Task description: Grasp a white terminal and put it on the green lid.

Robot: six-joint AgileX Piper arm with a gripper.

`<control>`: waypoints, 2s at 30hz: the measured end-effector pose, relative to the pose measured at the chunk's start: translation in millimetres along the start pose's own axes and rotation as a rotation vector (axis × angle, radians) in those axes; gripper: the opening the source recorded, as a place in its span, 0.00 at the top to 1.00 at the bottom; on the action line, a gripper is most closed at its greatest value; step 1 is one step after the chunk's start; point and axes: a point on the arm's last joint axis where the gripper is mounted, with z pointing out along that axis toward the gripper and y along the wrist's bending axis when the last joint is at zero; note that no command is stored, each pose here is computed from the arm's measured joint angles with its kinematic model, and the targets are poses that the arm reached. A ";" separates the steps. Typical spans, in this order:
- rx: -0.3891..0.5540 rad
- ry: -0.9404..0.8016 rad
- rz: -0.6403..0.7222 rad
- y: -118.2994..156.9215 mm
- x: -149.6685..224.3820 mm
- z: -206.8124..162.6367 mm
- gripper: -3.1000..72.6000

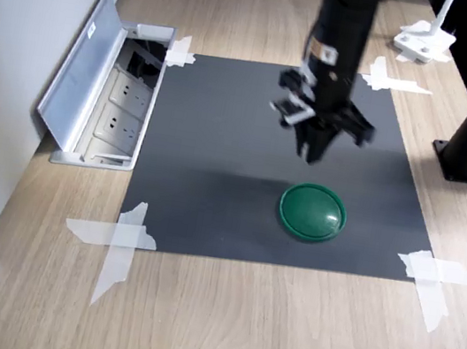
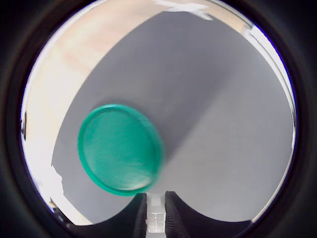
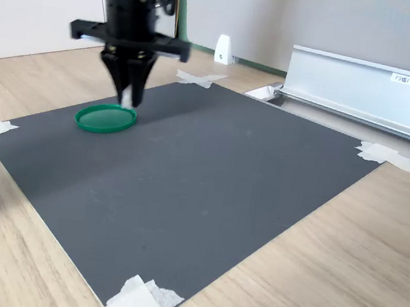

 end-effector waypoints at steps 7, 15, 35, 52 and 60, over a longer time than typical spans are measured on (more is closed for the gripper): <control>-0.006 -0.050 -0.040 27.3 -11.8 5.2 0.84; 0.006 -0.088 -0.035 28.0 -15.9 5.2 0.84; 0.012 -0.026 -0.070 25.7 -11.9 21.4 0.21; 0.080 -0.314 0.033 26.4 -12.4 -33.3 0.89; 0.173 -0.667 0.067 47.4 37.0 -88.6 0.97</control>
